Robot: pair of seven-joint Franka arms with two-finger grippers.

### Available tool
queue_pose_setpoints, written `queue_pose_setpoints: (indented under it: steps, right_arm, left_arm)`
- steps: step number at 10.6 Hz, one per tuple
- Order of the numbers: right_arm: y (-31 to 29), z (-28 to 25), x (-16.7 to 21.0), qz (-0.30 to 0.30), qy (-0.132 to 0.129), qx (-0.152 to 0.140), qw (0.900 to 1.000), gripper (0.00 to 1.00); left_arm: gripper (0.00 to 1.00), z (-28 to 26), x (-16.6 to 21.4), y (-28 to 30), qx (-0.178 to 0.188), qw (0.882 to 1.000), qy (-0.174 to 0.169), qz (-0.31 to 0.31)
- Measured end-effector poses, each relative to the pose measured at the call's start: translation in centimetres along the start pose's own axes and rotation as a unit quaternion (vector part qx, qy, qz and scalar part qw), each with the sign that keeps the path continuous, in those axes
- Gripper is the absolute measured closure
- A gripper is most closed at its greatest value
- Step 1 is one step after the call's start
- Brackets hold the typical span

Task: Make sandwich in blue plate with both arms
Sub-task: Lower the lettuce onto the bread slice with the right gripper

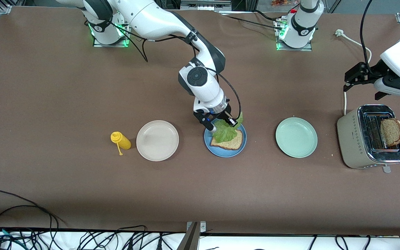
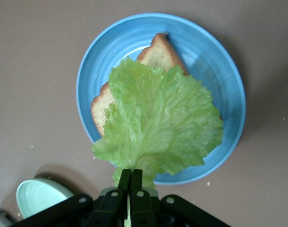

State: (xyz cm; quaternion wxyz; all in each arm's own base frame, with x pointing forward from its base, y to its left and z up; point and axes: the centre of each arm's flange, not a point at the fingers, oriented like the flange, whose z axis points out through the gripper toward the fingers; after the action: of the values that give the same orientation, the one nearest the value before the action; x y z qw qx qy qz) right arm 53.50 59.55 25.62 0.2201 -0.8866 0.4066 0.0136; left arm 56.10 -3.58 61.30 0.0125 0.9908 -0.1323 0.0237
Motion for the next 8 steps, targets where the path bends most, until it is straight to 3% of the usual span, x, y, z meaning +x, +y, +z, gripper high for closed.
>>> queue_pose_setpoints:
  steps: [4, 8]
  right_arm:
    - [0.9, 1.8, 1.3, -0.013, 0.011, -0.005, 1.000, 0.93]
    - [0.4, 1.4, 1.5, -0.013, 0.013, 0.000, 1.000, 0.41]
  left_arm:
    - [0.00, 0.0, 0.0, 0.0, 0.000, 1.000, 0.000, 0.000]
    - [0.00, 0.0, 0.0, 0.0, 0.000, 1.000, -0.001, 0.000]
